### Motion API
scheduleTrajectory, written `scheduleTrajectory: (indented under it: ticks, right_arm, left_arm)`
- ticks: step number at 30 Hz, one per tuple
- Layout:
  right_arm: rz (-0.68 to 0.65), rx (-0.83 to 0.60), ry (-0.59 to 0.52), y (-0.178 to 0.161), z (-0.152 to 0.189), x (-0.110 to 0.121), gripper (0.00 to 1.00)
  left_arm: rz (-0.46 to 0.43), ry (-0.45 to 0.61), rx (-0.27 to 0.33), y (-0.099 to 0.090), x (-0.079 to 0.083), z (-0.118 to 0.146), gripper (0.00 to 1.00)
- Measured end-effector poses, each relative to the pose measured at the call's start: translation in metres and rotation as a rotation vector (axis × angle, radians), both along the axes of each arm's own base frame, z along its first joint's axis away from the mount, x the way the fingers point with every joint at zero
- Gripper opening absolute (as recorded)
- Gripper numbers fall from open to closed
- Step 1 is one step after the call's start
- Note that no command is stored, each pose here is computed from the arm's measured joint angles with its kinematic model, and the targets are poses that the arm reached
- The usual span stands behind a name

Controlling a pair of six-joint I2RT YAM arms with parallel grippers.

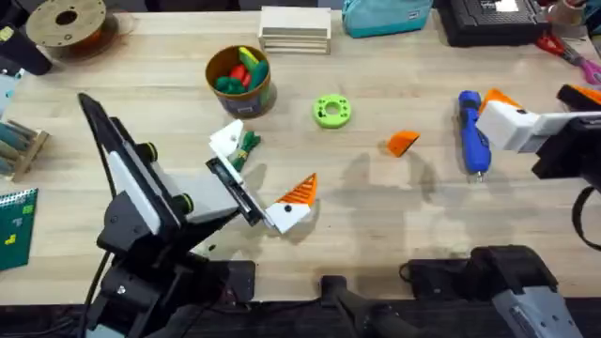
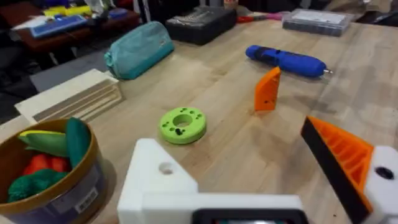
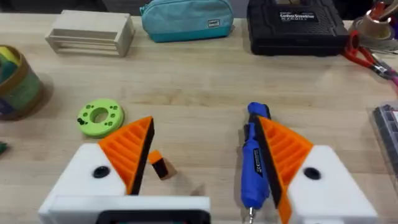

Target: Pick up the gripper from the table and insert it into the empty holder that is missing its gripper. Then pick up a screw, insert it into the mounting hole, and use the screwdriver to tighten it. Finally, clean up the table by picking up the vegetable and placing it into the bucket.

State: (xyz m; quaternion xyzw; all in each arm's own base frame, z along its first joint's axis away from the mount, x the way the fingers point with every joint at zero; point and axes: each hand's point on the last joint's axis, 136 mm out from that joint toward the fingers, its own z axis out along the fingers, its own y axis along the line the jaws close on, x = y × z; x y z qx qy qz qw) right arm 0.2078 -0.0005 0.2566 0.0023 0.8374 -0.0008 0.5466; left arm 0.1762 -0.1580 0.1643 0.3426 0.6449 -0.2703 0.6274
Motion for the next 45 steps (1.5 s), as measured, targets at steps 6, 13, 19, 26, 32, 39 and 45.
scheduleTrajectory:
  ticks: [6,13,19,26,32,39,45]
  right_arm:
    - [0.000,0.000,0.001,0.000,0.000,0.000,0.952]
    - [0.000,0.000,0.001,0.000,0.000,0.000,0.952]
    - [0.000,0.000,0.001,0.000,0.000,0.000,0.952]
    - [0.000,0.000,0.001,0.000,0.000,0.000,0.952]
    - [-0.001,0.005,-0.032,0.000,0.007,0.003,0.952]
    - [0.022,0.028,0.003,0.005,0.000,0.000,0.952]
    - [0.173,0.019,0.136,0.029,-0.022,0.017,0.952]
  left_arm:
    - [-0.011,0.015,-0.012,-0.002,-0.002,0.000,0.987]
    - [-0.011,0.019,-0.016,-0.002,-0.002,0.000,0.987]
    - [-0.011,0.020,-0.016,-0.002,-0.002,0.000,0.987]
    - [-0.011,0.019,-0.017,-0.002,-0.002,0.000,0.987]
    - [-0.046,0.023,-0.021,-0.006,-0.007,0.001,0.987]
    - [-0.109,0.097,-0.074,-0.012,-0.017,0.001,0.987]
    - [-0.117,0.190,-0.136,-0.014,-0.019,0.000,0.988]
